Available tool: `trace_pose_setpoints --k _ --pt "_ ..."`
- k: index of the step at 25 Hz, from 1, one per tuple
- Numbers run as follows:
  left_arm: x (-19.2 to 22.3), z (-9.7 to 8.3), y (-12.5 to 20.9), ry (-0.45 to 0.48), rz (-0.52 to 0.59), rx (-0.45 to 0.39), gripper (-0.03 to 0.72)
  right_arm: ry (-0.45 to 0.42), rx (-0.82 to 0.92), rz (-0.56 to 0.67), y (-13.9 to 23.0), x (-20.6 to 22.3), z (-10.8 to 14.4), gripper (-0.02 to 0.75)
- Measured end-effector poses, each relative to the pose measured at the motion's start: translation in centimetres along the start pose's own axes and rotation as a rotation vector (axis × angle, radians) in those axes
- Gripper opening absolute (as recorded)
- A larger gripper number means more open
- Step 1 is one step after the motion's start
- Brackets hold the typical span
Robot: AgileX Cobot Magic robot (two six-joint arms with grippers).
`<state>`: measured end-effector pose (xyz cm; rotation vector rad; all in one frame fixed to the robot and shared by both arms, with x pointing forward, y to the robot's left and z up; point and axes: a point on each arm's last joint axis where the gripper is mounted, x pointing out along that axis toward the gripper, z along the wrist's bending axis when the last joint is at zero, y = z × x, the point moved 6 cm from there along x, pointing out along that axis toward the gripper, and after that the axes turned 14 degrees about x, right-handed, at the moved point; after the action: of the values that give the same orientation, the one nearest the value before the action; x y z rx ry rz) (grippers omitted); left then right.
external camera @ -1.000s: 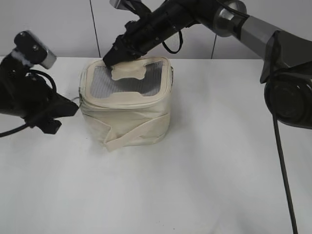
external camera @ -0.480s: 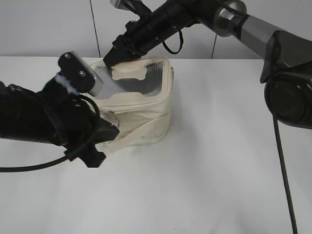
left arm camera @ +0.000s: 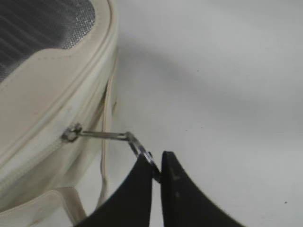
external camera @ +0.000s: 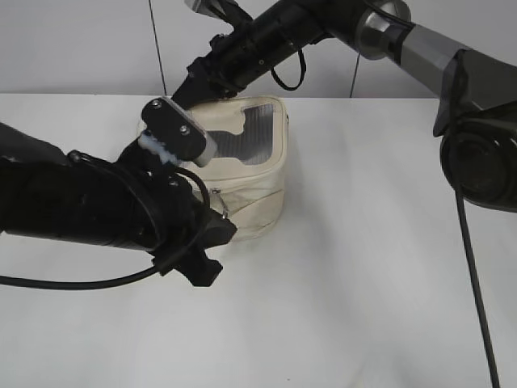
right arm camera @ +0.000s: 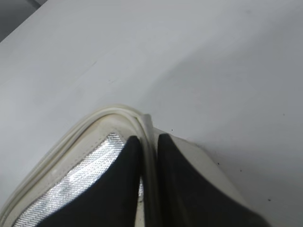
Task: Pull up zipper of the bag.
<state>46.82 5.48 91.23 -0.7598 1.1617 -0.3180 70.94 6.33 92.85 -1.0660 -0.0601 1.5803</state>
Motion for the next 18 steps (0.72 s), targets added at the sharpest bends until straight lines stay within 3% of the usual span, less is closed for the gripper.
trace_pose_setpoints --k 3,4,7,9,13,16,18 --pt "-0.1 -1.4 -0.4 0.109 -0.033 -0.039 0.129 0.018 0.014 -0.016 -0.5 -0.9 -0.5 0.336" --pt "-0.3 -2.2 -0.5 0.164 -0.04 -0.05 0.205 0.036 0.031 -0.021 -0.7 -1.6 -1.1 0.421" --pt "-1.6 -1.8 -0.4 0.221 -0.044 -0.156 0.368 0.077 0.084 -0.042 -1.5 -4.5 -2.6 0.489" --pt "-3.2 0.0 -0.2 0.189 -0.054 -0.229 0.418 0.098 0.127 -0.039 -1.8 -7.2 -3.7 0.481" --pt "-6.0 5.0 0.1 0.087 -0.095 -0.297 0.434 0.136 0.245 -0.083 -2.2 -11.8 -7.0 0.425" --pt "-7.1 9.1 -0.9 0.019 -0.131 -0.296 0.428 0.151 0.334 -0.119 -1.9 -14.7 -9.3 0.397" --pt "-7.1 12.1 -2.9 -0.004 -0.162 -0.25 0.426 0.154 0.363 -0.116 -1.2 -16.0 -10.0 0.379"
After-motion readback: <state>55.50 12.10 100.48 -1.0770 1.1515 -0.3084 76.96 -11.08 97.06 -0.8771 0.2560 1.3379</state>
